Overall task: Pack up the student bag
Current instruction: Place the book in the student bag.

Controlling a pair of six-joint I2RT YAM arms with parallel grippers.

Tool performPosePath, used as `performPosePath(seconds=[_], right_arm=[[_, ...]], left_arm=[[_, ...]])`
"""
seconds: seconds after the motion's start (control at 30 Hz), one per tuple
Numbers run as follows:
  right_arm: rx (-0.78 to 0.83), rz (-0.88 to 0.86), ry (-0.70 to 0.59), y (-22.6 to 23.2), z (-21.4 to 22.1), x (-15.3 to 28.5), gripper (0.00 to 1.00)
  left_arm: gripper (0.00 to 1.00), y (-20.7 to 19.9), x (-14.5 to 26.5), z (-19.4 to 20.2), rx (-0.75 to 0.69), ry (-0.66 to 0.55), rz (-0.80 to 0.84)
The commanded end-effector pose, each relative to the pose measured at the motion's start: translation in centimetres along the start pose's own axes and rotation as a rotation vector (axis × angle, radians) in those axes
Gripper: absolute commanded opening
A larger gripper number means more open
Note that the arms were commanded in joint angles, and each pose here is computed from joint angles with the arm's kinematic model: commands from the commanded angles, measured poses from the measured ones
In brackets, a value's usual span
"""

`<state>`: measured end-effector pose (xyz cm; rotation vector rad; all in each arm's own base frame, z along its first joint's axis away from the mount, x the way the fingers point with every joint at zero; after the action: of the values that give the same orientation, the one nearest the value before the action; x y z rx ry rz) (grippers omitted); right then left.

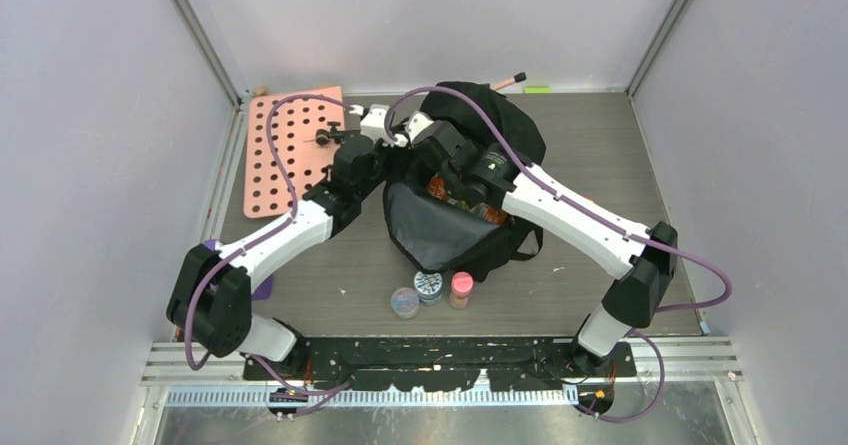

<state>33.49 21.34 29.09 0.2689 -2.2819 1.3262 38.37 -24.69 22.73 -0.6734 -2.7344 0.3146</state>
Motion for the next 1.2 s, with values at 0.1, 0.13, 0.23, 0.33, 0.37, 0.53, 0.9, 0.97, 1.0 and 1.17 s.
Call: performPosePath(seconds=[0.1, 0.13, 0.23, 0.33, 0.37, 0.53, 0.9, 0.97, 1.0, 1.17], right_arm=[[0.011, 0.146, 0.147, -4.2, 3.0, -0.9, 0.0], [0.006, 0.149, 0.129, -4.0, 2.8, -1.5, 0.0], [0.02, 0.188, 0.095, -3.4, 2.7, -2.8, 0.01], [-0.01, 0.271, 0.028, -4.4, 1.5, -3.1, 0.01], [-0.004, 0.285, 0.032, -4.3, 1.8, -3.2, 0.02], [0.054, 0.316, 0.04, -4.2, 1.8, -4.3, 0.07], [0.061, 0.432, -0.03, -7.7, -1.2, -3.9, 0.24], [0.051, 0.43, -0.058, -7.9, -1.7, -3.9, 0.3], [0.065, 0.419, -0.066, -7.7, -1.8, -4.0, 0.3], [0.057, 0.44, -0.102, -7.7, -2.5, -4.3, 0.3]], left_arm=[[0.0, -0.3, 3.2, -5.3, 0.037, -0.204, -0.007], [0.0, -0.3, 3.4, -5.3, 0.041, -0.204, -0.006], [0.0, -0.5, 3.6, -5.4, 0.051, -0.206, 0.001], [0.0, -0.9, 3.6, -5.5, 0.052, -0.196, 0.02], [0.0, -1.0, 3.5, -5.4, 0.054, -0.193, 0.023], [0.0, -1.0, 4.0, -5.6, 0.063, -0.197, 0.026], [0.0, -1.5, 5.3, -6.0, 0.067, -0.2, 0.047], [0.0, -1.6, 5.3, -6.0, 0.072, -0.197, 0.052], [0.0, -1.6, 5.3, -6.0, 0.074, -0.196, 0.055], [0.0, -1.6, 5.4, -5.6, 0.077, -0.18, 0.052]])
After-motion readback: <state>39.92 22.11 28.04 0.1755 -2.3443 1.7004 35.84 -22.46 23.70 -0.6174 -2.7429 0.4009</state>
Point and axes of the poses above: each gripper's point midway between its finger pads, its own x axis back along the fingers, its own y axis along the line the jaws close on, z = x × y, the point moved 1 cm from there along x, back along the fingers
